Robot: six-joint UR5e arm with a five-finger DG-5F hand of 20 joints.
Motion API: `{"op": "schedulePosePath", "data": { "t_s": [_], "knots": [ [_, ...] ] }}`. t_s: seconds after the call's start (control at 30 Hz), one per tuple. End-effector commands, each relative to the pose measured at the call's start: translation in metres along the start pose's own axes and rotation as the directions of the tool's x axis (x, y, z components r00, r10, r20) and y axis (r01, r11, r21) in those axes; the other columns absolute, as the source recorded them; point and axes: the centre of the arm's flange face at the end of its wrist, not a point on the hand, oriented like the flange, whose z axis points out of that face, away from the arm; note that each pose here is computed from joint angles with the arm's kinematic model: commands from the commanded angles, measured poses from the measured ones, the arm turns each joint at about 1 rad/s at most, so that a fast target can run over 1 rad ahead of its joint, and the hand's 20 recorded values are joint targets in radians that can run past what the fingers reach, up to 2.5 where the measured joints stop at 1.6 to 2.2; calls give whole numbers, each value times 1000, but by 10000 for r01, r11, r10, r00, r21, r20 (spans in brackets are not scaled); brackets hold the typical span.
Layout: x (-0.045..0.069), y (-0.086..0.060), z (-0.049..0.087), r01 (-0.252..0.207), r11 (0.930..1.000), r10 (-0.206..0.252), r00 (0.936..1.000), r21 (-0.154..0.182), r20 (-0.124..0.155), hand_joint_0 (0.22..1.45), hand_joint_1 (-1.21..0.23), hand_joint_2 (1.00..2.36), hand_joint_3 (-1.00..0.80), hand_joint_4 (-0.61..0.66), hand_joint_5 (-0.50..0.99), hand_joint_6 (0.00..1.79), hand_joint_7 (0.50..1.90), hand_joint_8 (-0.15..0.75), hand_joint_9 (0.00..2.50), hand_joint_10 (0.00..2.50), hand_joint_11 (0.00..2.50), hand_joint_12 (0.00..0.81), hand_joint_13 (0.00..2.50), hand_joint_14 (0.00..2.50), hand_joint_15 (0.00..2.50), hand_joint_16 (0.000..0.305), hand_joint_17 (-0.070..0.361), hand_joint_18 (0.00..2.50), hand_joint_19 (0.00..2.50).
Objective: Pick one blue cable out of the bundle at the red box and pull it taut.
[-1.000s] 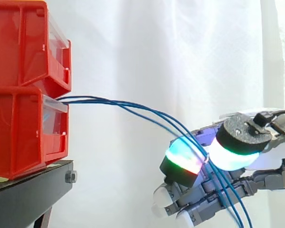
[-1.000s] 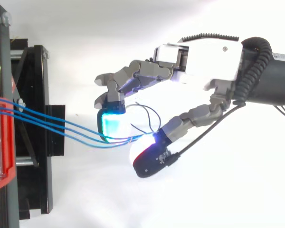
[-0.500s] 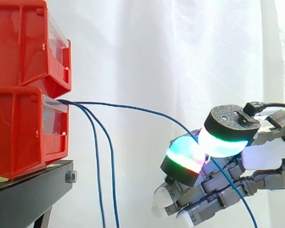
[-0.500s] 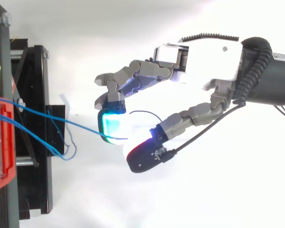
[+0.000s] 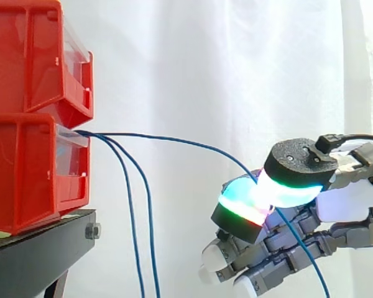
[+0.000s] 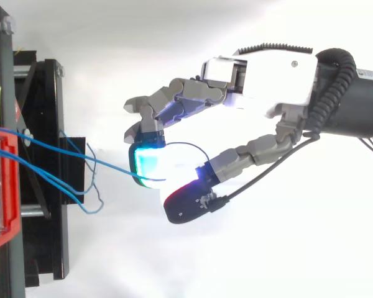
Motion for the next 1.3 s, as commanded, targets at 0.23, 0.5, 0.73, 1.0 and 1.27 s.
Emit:
{"op": "schedulePosePath", "data": {
  "t_s": [0.23,0.5,0.73,1.0,1.27],
  "knots": [
    [0,0,0,1,10000,-1,10000,7,8,580,-742,1003,-146,148,-117,886,1106,371,737,4,178,450,298,2,45,74,167,453,172],
    [0,0,0,-2,10000,2,10000,-8,10,556,-637,1012,-235,166,-125,873,1076,348,703,4,182,417,254,0,57,67,151,373,191],
    [0,0,0,29,10000,-29,10000,-8,10,540,-619,1014,-294,172,-127,861,1071,334,680,5,191,402,227,2,57,64,143,336,204],
    [0,0,0,32,10000,-32,10000,7,8,541,-625,1010,-356,191,-127,845,1067,340,685,5,203,402,226,2,57,63,143,334,205],
    [0,0,0,44,10000,-44,10000,-10,-5,540,-619,1010,-362,188,-127,841,1040,339,687,5,198,403,229,2,57,64,143,341,208]
  ]
}}
